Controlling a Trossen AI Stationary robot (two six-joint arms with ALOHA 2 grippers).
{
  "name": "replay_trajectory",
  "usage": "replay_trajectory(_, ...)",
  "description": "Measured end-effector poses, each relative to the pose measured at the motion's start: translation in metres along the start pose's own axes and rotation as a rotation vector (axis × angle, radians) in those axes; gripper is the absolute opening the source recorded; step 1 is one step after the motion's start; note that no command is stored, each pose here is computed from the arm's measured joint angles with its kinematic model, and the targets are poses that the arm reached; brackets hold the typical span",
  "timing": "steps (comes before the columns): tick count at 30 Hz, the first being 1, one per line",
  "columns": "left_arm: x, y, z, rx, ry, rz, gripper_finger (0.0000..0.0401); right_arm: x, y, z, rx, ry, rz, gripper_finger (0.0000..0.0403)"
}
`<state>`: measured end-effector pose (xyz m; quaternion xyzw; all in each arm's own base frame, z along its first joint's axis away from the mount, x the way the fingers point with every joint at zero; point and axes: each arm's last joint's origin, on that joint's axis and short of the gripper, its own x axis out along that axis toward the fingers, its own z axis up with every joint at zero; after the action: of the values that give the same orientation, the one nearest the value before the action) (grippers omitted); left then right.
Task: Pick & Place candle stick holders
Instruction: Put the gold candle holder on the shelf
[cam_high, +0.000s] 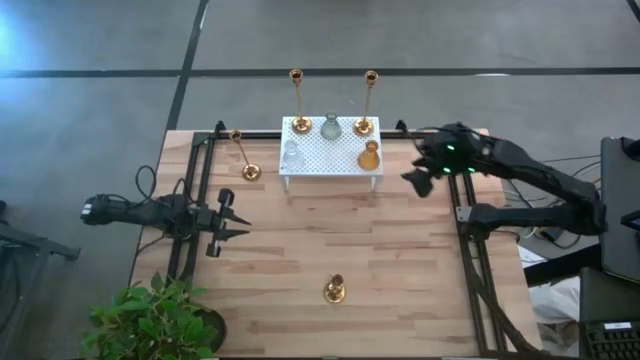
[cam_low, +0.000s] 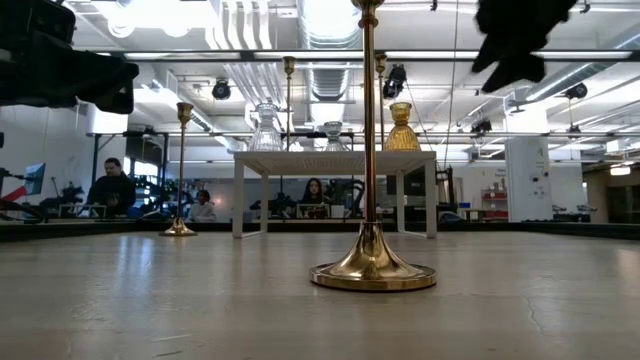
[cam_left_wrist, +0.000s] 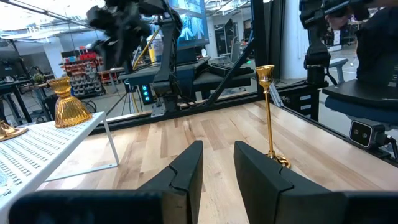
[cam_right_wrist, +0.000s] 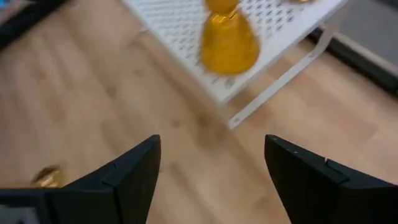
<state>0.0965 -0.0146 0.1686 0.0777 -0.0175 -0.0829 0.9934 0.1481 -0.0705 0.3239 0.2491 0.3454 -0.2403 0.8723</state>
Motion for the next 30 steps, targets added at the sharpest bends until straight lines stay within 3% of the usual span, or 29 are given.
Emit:
replay_trajectory(5,0.000,0.000,0.000,0.000,0.000,0.000,0.0097,-0.042,0.007,-0.025,0.024,-0.042,0.109,0.0245)
replay_trajectory(10,0.000,0.000,0.000,0.000,0.000,0.000,0.0097,-0.059,0.013,-0.041,0.047,-0.070,0.179,0.0213)
replay_trajectory(19,0.000,0.000,0.000,0.000,0.000,0.001,0.0097,-0.047,0.042,-0.059,-0.036,0.003,0.258,0.0161)
replay_trajectory(30,0.000,0.000,0.000,0.000,0.000,0.000,0.0097,-0.023,0.098,-0.079,-0.100,-0.059,0.367,0.0118)
